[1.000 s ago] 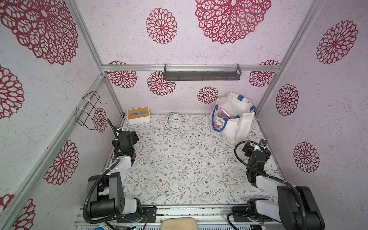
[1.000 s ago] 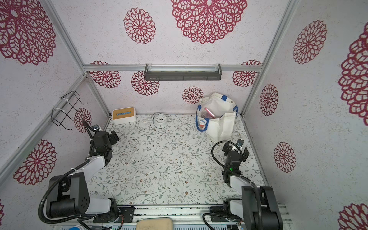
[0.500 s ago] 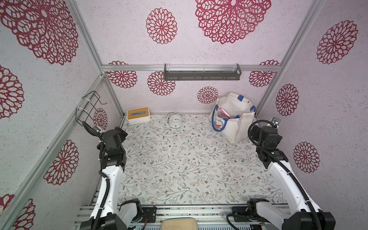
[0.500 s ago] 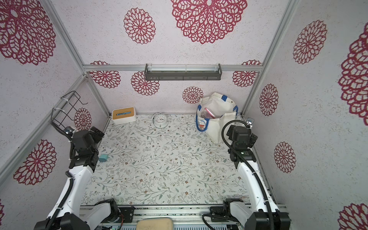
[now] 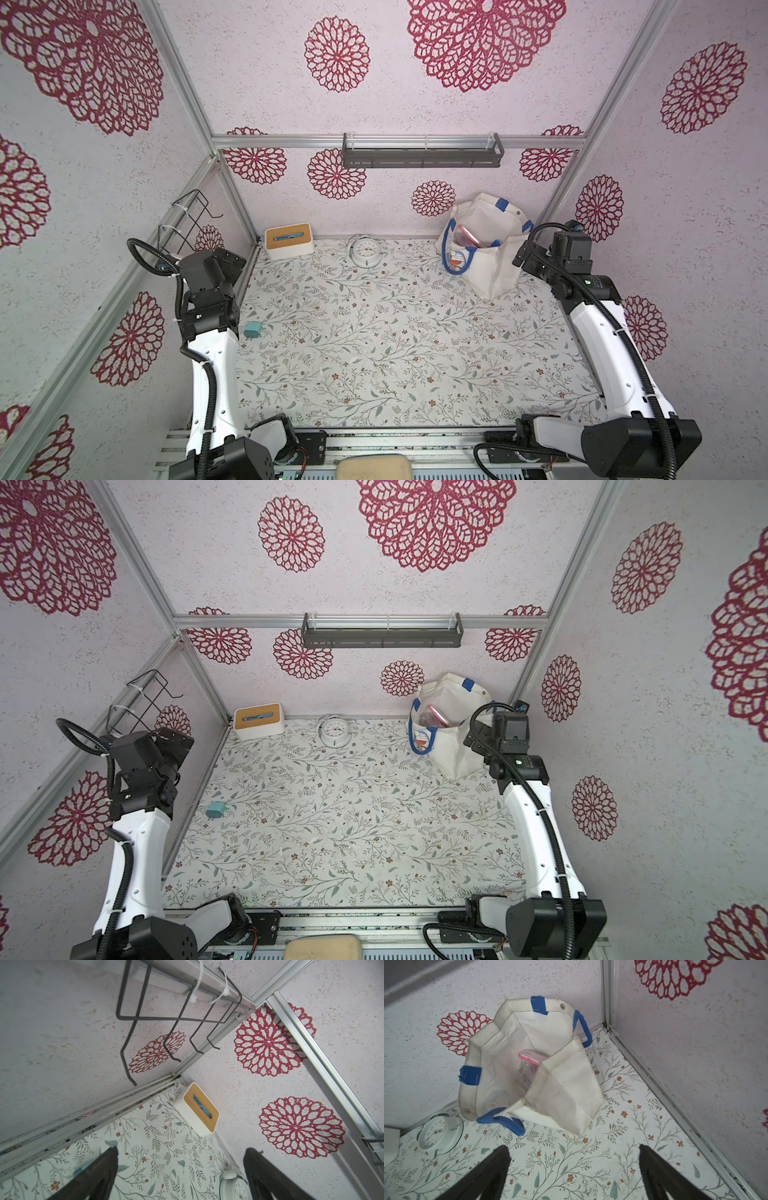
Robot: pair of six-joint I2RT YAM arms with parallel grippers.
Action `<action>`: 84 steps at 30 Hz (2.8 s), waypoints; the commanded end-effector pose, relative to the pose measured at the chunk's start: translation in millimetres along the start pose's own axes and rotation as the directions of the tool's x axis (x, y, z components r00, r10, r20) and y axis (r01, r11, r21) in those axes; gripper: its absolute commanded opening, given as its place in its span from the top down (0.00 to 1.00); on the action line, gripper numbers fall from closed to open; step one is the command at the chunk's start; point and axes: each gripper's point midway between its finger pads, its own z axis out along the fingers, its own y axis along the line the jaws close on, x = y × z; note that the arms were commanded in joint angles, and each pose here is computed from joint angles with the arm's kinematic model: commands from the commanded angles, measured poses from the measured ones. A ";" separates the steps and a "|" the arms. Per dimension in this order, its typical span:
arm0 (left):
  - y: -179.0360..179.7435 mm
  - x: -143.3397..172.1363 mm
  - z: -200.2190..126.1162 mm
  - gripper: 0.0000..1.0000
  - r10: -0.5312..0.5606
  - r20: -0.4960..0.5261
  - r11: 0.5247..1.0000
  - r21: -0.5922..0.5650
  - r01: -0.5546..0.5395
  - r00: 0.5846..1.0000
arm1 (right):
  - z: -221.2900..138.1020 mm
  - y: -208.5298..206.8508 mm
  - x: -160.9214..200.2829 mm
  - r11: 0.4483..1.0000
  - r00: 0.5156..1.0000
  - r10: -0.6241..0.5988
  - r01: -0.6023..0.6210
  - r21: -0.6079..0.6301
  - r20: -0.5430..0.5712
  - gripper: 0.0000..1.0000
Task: Take out the compass set from the canvas bag
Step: Move the canvas bag to the center of the board.
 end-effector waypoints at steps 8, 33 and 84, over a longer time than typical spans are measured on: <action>-33.1 6.4 5.1 0.03 -0.075 -0.109 0.989 0.118 0.088 0.991 | 11.3 -5.2 4.0 0.975 0.980 0.188 -0.194 -0.108 -0.068 0.01; -179.4 144.8 -23.4 0.07 0.332 -0.302 0.906 0.367 -0.212 0.894 | 58.5 40.6 -19.1 0.981 0.980 0.133 -0.152 -0.117 -0.151 0.01; -250.2 320.0 -84.4 0.04 0.430 -0.652 0.838 0.546 -0.008 0.625 | 21.3 159.4 135.7 0.932 0.792 0.181 -0.328 -0.156 -0.583 1.00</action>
